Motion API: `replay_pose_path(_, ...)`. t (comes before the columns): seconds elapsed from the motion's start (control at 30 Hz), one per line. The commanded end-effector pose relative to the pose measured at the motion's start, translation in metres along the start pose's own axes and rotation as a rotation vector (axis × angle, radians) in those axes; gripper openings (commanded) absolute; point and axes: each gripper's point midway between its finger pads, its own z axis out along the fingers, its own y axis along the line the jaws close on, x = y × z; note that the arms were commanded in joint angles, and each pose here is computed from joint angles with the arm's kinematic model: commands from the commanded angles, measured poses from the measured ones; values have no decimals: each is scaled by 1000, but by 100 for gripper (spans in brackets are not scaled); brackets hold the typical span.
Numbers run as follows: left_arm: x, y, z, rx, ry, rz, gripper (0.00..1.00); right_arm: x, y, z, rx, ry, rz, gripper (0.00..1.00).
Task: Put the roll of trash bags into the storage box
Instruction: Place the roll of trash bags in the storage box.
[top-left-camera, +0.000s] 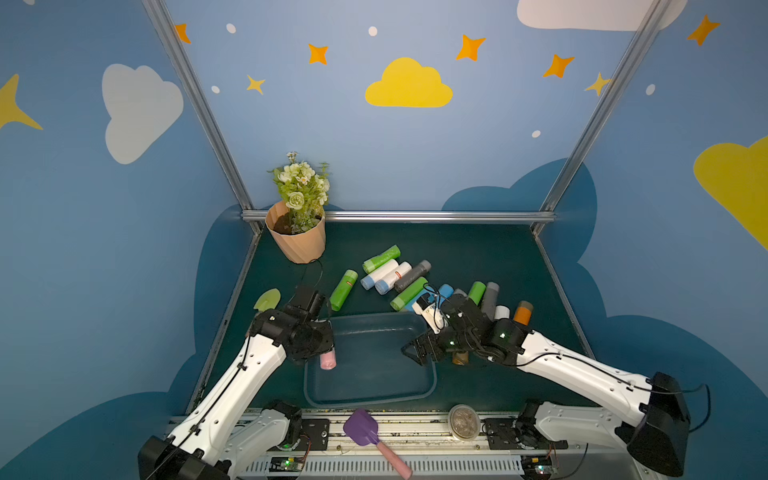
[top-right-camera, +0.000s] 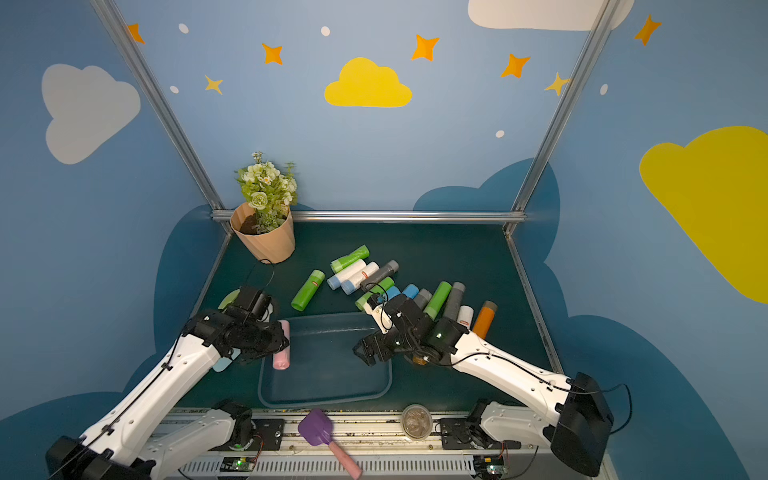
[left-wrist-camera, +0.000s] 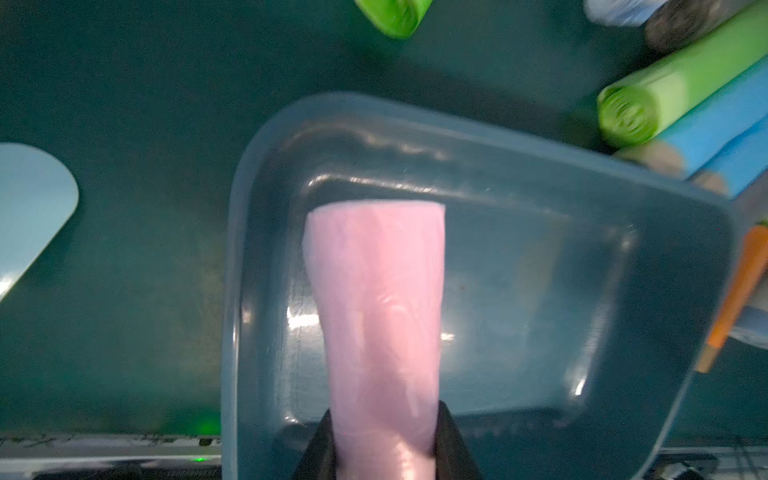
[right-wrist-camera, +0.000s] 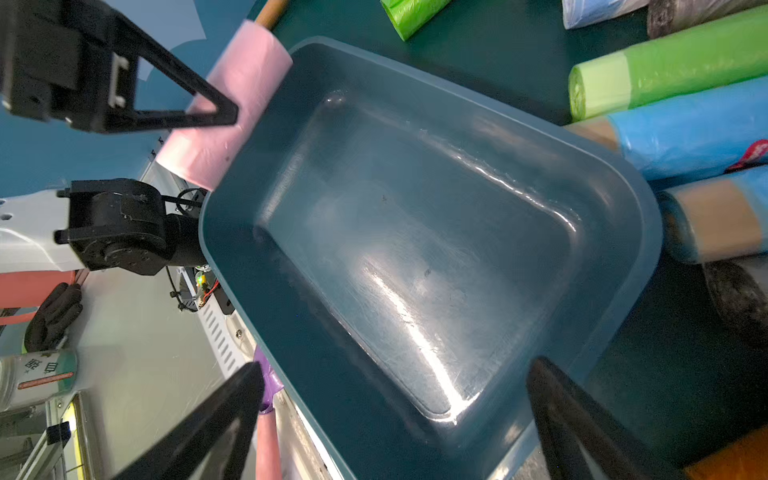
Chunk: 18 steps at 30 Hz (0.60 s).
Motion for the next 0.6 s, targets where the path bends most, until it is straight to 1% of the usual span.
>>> replay_pose_path(0.0,-2,6,2,-63,-34,-18,28,1,8,0,-31,-2,-12,97)
replay_pose_path(0.07,-1,3,9,-65,-21,-7,28,4,11,5,-37,13,-29,97)
replay_pose_path(0.17,0,6,18,-124,17,18,28,9,17,11,-20,68,-69,97)
replay_pose_path(0.23,-2,3,24,-147,41,34,28,10,20,15,3,68,-87,97)
replay_pose_path(0.4,-6,8,34,-208,49,49,29,14,28,24,-27,49,-58,97)
replay_pose_path(0.57,-2,14,44,-277,72,66,29,20,26,28,-29,75,-56,97)
